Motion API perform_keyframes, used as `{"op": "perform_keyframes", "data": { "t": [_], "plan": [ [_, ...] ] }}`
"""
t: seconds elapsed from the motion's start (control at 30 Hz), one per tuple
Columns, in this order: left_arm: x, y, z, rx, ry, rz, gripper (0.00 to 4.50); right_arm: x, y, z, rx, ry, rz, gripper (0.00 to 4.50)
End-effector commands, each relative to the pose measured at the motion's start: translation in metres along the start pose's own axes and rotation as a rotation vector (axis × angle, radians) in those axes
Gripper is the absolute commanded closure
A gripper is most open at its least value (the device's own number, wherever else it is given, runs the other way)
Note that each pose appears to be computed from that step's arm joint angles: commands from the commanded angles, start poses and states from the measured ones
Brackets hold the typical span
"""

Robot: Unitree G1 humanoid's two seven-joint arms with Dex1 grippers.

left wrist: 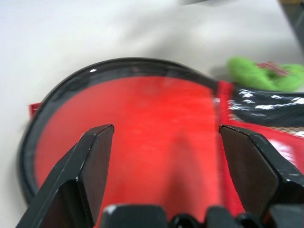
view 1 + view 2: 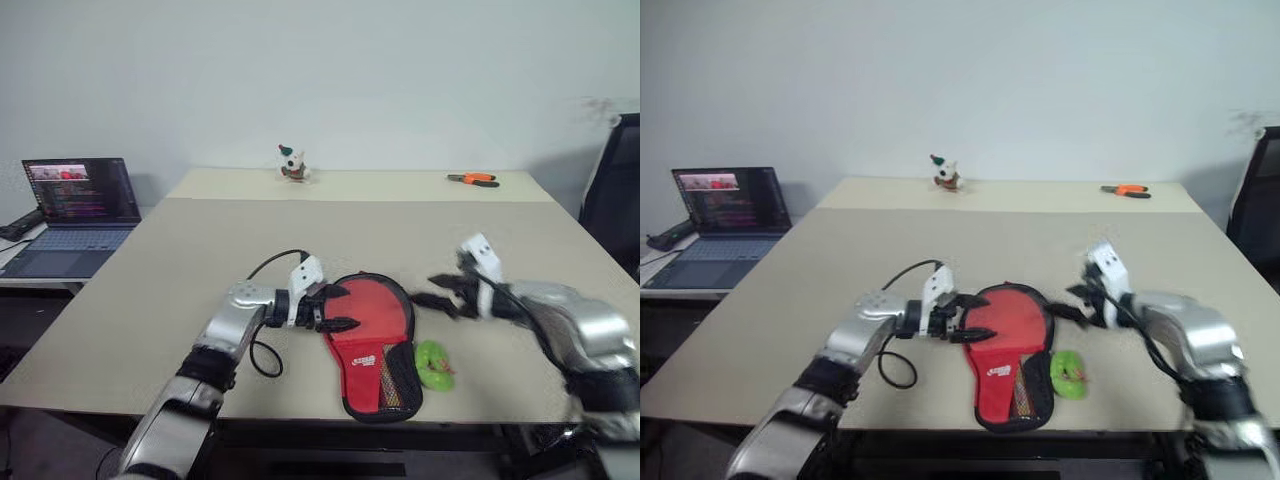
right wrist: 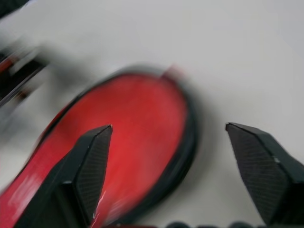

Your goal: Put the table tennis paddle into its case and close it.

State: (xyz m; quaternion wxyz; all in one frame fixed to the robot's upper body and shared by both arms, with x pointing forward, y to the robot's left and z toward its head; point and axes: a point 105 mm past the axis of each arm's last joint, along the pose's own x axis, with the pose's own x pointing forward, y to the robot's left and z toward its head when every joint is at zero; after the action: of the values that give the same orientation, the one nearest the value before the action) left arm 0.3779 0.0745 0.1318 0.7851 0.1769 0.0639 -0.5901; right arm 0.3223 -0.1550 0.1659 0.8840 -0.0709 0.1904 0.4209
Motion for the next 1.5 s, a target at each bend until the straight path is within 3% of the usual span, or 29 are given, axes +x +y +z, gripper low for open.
{"op": "perform_keyframes", "data": {
  "t": [0.03, 0.27, 0.57, 0.9, 0.97, 1.3, 1.5],
  "plan": [
    [0.016, 0.002, 0.008, 0.064, 0.002, -0.04, 0.63, -0.021, 0.036, -0.001, -0.154, 0.049, 0.119, 0.37],
    [0.039, -0.006, -0.004, 0.079, 0.051, -0.113, 0.63, -0.037, 0.056, -0.041, -0.391, 0.245, 0.153, 0.37],
    [0.045, -0.011, -0.011, 0.074, 0.058, -0.14, 0.63, -0.009, 0.054, -0.043, -0.442, 0.167, 0.085, 0.37],
    [0.043, -0.012, -0.012, 0.082, 0.051, -0.144, 0.63, 0.006, 0.042, -0.064, -0.475, 0.215, 0.047, 0.37],
    [0.044, -0.013, -0.012, 0.083, 0.05, -0.152, 0.63, 0.007, 0.038, -0.062, -0.479, 0.209, 0.036, 0.9],
    [0.042, -0.027, -0.018, 0.077, 0.071, -0.264, 0.63, 0.0, 0.029, -0.055, -0.519, 0.224, 0.034, 4.41],
    [0.049, -0.03, -0.019, 0.048, 0.062, -0.266, 0.63, -0.023, 0.041, -0.054, -0.554, 0.286, 0.132, 4.46]
  ]
}}
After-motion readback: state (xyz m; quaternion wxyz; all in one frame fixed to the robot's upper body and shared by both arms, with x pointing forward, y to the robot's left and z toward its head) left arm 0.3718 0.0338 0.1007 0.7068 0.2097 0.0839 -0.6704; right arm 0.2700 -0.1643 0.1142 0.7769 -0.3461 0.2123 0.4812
